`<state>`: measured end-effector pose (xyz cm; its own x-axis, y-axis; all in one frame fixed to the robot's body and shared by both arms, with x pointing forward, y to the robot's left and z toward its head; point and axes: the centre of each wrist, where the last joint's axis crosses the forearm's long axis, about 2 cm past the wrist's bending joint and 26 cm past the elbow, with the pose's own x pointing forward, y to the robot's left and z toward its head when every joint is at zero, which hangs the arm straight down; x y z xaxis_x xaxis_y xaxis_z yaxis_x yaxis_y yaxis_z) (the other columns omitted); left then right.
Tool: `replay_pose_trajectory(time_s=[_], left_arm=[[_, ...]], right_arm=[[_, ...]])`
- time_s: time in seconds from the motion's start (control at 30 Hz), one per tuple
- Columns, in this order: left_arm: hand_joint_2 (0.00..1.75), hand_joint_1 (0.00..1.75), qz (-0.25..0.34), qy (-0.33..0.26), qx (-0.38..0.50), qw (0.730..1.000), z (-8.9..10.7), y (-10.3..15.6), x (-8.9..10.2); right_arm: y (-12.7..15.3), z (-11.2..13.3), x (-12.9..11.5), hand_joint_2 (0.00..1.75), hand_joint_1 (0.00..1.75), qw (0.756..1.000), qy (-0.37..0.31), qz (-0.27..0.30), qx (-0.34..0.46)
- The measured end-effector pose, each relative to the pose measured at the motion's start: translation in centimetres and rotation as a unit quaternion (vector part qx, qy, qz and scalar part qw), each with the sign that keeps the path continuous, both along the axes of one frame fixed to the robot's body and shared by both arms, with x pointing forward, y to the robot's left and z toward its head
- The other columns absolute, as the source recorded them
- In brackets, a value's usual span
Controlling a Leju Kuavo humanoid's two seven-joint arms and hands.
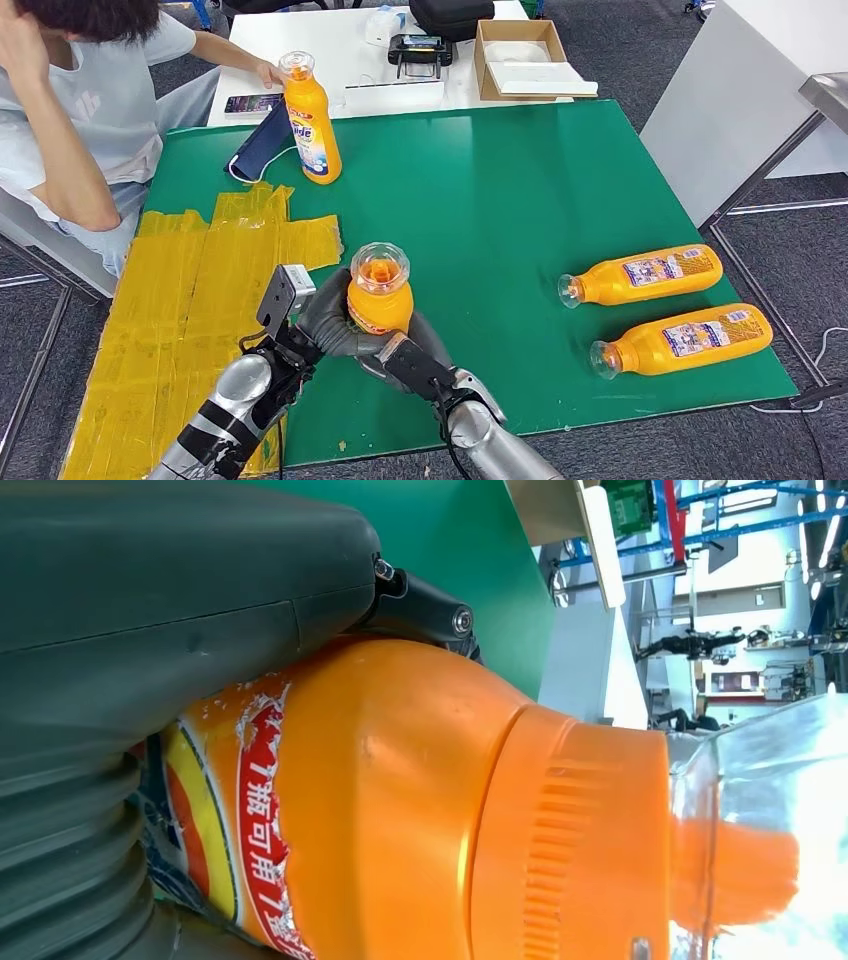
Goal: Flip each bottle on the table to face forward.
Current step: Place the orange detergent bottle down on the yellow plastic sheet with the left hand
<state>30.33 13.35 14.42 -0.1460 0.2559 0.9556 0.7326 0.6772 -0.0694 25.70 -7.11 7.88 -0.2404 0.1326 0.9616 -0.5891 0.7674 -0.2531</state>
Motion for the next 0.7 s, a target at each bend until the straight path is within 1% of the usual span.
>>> replay_pose_trajectory(time_s=[0.3,0.33,0.43,0.47,0.6,0.63,0.7], left_arm=[[1.75,1.75,0.01,0.001,-0.004,1.0,-0.13,-0.01,-0.1],[1.75,1.75,0.011,0.001,-0.005,1.0,-0.15,-0.01,-0.12],[1.75,1.75,0.017,0.004,-0.011,1.0,-0.23,0.0,-0.18],[1.75,1.75,0.021,0.005,-0.013,1.0,-0.25,0.02,-0.2],[1.75,1.75,0.027,0.005,-0.016,0.999,-0.27,0.05,-0.23],[1.75,1.75,0.033,0.003,-0.015,0.999,-0.25,0.07,-0.26],[1.75,1.75,0.066,-0.01,-0.015,0.998,0.06,0.61,-0.2]], right_arm=[[0.03,-0.09,-0.04,1.75,1.75,1.0,0.003,0.0,0.0],[0.03,-0.1,-0.05,1.75,1.49,1.0,0.004,0.0,0.001],[0.03,-0.12,-0.08,1.75,0.18,1.0,0.003,-0.007,0.006],[0.02,-0.11,-0.1,1.75,0.0,1.0,0.002,-0.011,0.009],[0.01,-0.06,-0.15,1.75,0.0,1.0,-0.001,-0.017,0.015],[-0.01,0.04,-0.18,1.75,0.0,1.0,-0.002,-0.02,0.019],[-0.36,0.84,-0.37,1.75,0.0,0.998,-0.012,-0.036,0.045]])
